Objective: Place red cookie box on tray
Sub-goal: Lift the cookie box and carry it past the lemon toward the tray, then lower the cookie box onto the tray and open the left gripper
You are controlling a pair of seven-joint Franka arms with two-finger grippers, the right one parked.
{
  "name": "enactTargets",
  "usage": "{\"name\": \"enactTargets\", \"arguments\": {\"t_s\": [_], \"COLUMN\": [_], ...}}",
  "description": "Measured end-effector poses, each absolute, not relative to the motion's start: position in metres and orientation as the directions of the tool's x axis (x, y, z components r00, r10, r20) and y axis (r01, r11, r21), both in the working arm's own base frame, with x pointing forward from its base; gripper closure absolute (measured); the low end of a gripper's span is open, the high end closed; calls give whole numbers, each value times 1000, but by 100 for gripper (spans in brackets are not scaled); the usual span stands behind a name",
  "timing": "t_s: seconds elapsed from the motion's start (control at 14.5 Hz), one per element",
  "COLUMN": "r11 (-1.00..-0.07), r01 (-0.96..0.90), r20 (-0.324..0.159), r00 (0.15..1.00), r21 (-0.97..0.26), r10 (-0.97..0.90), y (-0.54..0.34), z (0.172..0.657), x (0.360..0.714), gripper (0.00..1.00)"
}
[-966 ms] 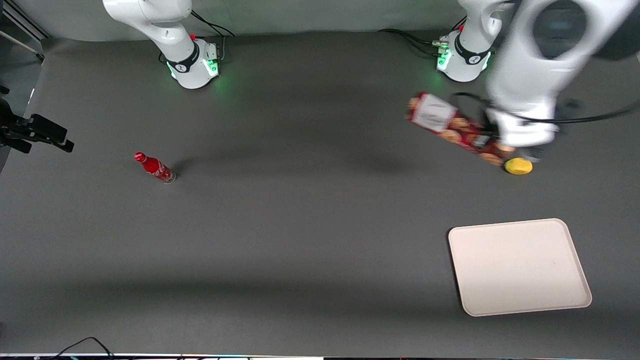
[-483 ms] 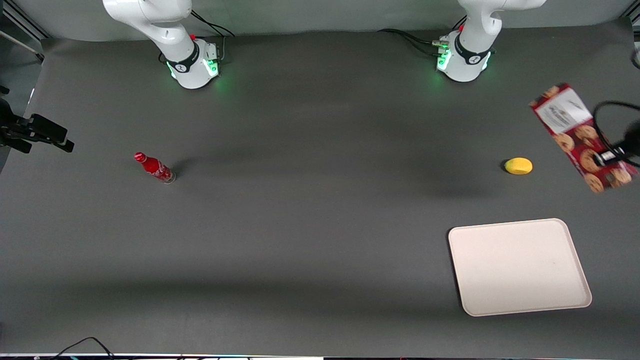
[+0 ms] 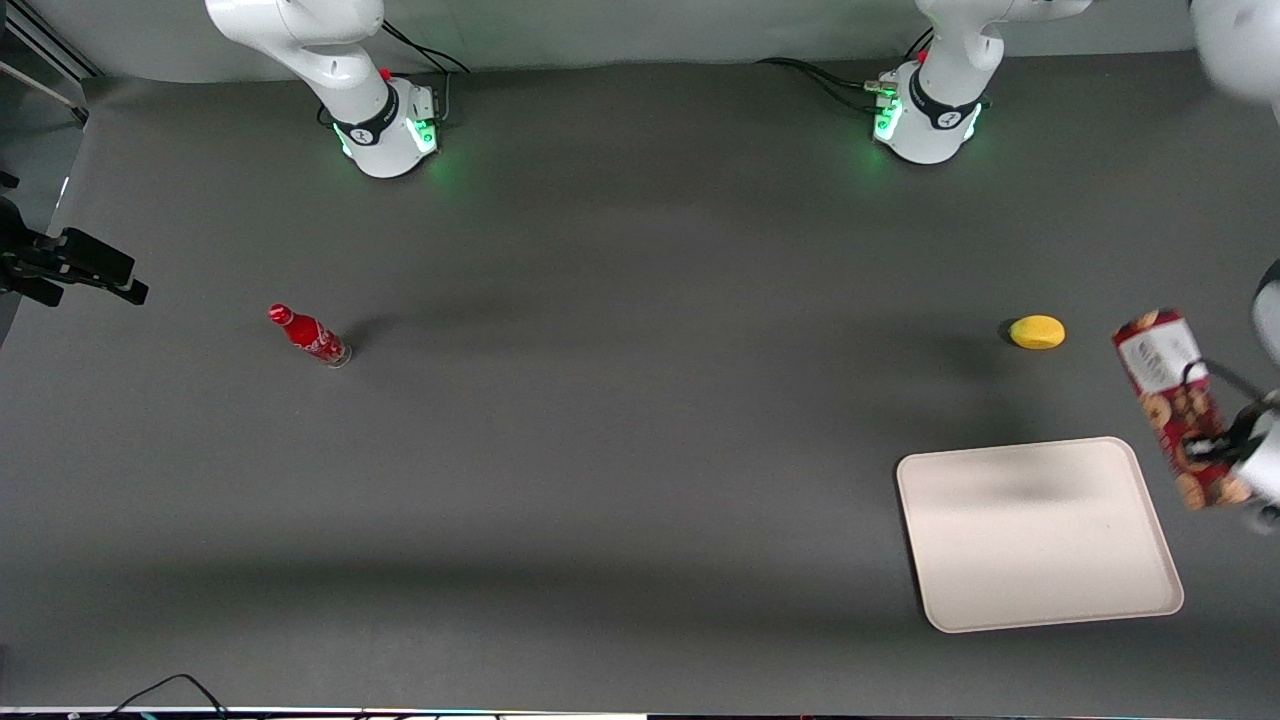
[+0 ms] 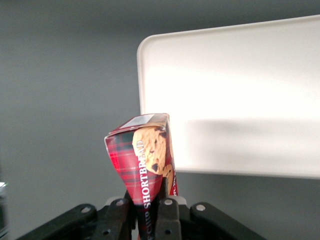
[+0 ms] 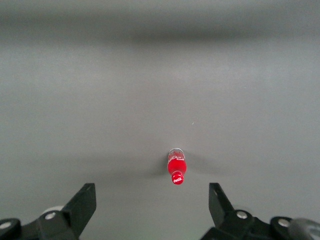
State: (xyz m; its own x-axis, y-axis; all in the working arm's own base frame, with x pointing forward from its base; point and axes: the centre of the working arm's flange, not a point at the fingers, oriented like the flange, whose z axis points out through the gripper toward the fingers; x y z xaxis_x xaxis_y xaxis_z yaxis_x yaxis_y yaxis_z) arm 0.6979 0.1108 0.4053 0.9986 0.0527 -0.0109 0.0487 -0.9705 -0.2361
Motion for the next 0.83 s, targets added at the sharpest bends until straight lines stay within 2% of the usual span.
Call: {"name": "enactTargets", "arguments": {"t_s": [0.14,0.28,0.48,0.83], "r11": [-979,-980,-976,-984], "r01": [23,-23,-60,-40], "r20": [-6,-5,20,92], "r00": [1000,1000,998,994], "r21": [-204,-199,-208,-173], "r10": [25,-22,-66,-57], "y": [123,146,165,160], "z": [338,295,277,249], "x": [714,724,740,760], "gripper": [82,82,82,82]}}
